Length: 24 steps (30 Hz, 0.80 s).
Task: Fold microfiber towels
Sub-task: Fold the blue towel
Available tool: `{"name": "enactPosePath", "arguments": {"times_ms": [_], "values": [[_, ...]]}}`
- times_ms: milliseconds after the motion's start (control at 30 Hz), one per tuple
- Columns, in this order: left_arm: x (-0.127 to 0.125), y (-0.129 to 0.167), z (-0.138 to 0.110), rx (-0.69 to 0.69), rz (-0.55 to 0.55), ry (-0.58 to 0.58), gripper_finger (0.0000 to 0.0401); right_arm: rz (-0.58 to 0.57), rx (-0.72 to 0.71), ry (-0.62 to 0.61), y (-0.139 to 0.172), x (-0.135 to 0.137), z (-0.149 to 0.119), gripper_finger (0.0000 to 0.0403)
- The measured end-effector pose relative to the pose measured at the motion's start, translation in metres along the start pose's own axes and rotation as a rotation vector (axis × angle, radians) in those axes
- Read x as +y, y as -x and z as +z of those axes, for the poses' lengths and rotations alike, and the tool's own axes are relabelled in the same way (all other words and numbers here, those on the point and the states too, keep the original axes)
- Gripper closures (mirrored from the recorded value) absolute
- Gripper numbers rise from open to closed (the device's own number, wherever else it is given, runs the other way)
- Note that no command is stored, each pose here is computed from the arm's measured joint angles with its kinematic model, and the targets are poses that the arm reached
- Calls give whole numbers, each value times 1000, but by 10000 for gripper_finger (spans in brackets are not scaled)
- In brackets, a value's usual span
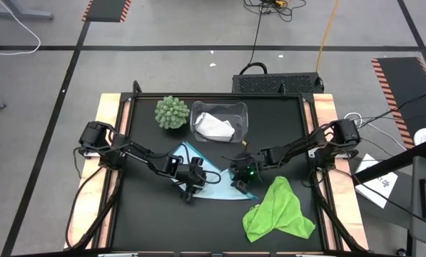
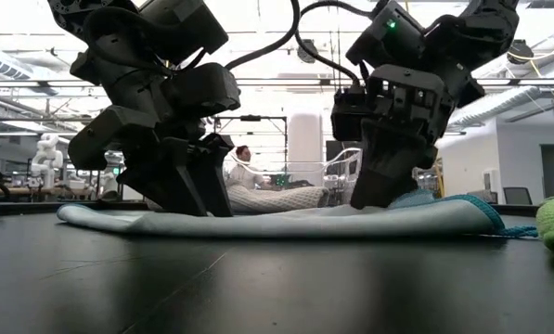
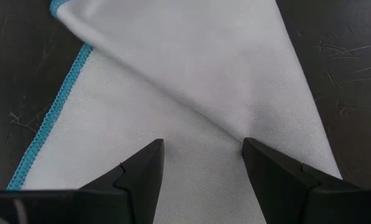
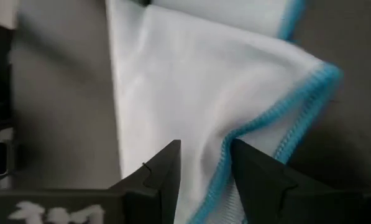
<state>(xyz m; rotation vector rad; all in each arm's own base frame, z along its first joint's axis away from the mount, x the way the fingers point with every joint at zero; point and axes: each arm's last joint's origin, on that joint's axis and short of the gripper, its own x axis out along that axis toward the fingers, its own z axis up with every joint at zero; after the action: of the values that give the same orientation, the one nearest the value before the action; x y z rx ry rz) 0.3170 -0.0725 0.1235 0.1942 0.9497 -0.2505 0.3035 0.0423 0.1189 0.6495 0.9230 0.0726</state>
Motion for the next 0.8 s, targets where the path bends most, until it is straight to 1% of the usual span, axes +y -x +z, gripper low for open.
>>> {"name": "enactPosePath", "arguments": {"times_ms": [67, 167, 300, 367, 400, 467, 567, 633, 800], "values": [[0, 0, 0, 0, 0, 0, 176, 41, 12, 10, -9, 2, 2, 276], [0, 0, 0, 0, 0, 1, 176, 44, 17, 51, -22, 6, 9, 296], [0, 0, -1, 15, -2, 21, 176, 39, 10, 117, -26, 12, 20, 355], [0, 0, -2, 24, -2, 35, 176, 54, -18, 159, -22, 20, 26, 387], [-1, 0, -3, 32, -3, 43, 176, 58, -30, 179, -19, 24, 29, 394], [-1, 0, -5, 58, -5, 48, 176, 50, -57, 198, -11, 32, 33, 395], [-3, 1, -7, 89, 2, 46, 176, 20, -64, 220, -1, 39, 32, 392], [-4, 1, -8, 102, 7, 41, 176, 15, -95, 235, 7, 46, 33, 396], [-4, 1, -9, 108, 8, 38, 176, 42, -107, 262, 17, 60, 29, 400]]}}
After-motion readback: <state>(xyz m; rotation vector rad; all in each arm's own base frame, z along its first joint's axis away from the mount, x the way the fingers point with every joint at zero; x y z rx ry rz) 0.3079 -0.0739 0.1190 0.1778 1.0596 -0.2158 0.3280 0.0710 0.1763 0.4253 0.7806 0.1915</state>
